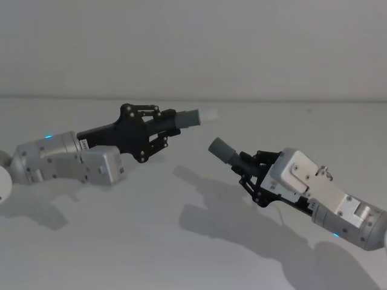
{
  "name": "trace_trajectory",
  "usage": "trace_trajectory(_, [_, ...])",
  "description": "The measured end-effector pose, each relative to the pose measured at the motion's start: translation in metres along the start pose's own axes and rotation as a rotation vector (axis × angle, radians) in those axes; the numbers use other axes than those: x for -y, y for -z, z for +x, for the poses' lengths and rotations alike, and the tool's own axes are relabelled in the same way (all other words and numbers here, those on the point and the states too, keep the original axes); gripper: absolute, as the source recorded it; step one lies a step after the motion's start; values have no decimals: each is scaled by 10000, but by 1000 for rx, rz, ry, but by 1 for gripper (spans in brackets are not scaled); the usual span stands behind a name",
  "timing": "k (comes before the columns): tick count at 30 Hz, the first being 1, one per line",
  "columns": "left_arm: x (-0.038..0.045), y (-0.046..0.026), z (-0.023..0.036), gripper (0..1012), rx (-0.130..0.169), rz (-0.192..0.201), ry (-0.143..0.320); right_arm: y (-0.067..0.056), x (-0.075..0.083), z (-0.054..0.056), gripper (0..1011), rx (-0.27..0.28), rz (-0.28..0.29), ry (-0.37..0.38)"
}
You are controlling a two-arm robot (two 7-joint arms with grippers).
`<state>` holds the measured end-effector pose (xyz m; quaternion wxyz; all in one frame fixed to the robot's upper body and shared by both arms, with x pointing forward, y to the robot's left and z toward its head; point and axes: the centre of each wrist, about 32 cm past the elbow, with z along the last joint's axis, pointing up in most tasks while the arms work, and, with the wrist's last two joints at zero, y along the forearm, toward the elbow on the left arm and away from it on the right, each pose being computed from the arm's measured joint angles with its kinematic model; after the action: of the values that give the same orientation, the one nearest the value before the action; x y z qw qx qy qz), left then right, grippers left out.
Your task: Use both hands to pick up one end of the pipe from the table, align the ends, and insert them.
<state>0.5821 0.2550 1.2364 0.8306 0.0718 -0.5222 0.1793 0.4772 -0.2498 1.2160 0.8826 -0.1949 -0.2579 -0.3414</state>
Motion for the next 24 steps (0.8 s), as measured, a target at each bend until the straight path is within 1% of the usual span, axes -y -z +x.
trace_trajectory(1, [-5, 5, 9, 330, 10, -6, 2, 0, -1, 5, 262, 5, 1, -2])
trace_trajectory(2, [-15, 15, 32, 330, 31, -18, 6, 1, -3, 13, 262, 14, 1, -7])
trace_trajectory(4, [-28, 26, 56, 330, 56, -34, 13, 2, -3, 20, 262, 24, 1, -11])
trace_trajectory(11, [-53, 48, 110, 330, 108, -68, 26, 26, 25, 41, 262, 68, -11, -38])
trace_trajectory(16, [-66, 58, 134, 330, 131, -84, 33, 51, 66, 41, 262, 86, -24, -49])
trace_trajectory(24, [-76, 66, 157, 330, 152, -98, 39, 89, 142, 36, 262, 110, -44, -59])
